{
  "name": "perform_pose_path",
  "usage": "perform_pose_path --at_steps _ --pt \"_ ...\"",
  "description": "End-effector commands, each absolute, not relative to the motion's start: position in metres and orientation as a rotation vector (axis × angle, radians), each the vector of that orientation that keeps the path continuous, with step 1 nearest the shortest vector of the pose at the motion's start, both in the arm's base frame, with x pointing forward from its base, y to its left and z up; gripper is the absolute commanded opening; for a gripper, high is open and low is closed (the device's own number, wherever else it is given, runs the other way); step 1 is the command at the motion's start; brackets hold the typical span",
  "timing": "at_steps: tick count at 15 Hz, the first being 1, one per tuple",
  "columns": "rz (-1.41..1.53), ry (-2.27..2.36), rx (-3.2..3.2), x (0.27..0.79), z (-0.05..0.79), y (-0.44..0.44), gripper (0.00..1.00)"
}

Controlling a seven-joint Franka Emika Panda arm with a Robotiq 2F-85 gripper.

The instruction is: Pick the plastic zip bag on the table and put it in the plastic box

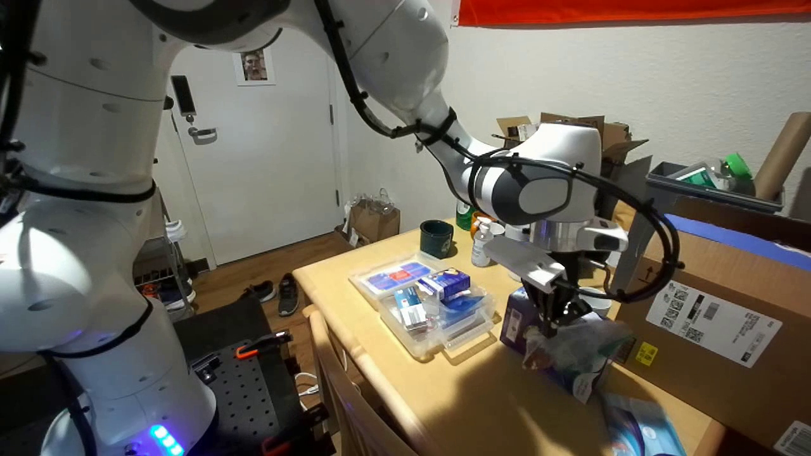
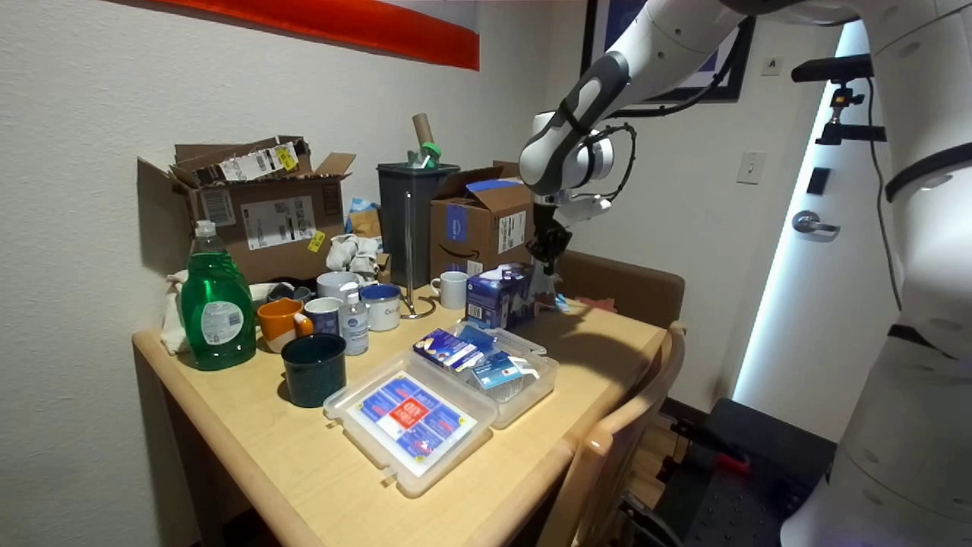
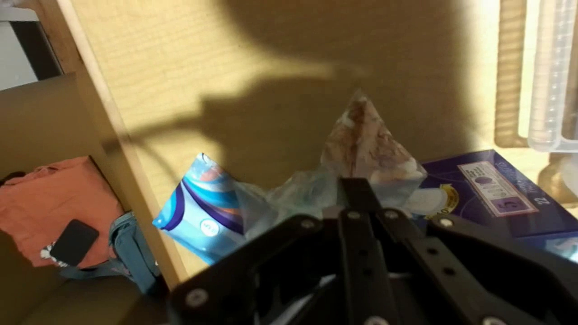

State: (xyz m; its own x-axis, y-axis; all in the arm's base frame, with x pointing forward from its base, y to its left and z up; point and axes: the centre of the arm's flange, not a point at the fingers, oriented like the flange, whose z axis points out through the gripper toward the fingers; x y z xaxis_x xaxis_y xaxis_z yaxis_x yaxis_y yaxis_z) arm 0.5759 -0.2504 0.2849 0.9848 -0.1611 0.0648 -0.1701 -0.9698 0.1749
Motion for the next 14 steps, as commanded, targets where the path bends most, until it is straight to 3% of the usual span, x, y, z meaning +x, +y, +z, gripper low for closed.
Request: perform_pose_path --at_steps 1,14 --pt "0.03 -0.124 2.953 0.549 0.326 -0.223 0.0" --pt "-0.103 0.324 2.986 0.523 0.399 -0.064 0.0"
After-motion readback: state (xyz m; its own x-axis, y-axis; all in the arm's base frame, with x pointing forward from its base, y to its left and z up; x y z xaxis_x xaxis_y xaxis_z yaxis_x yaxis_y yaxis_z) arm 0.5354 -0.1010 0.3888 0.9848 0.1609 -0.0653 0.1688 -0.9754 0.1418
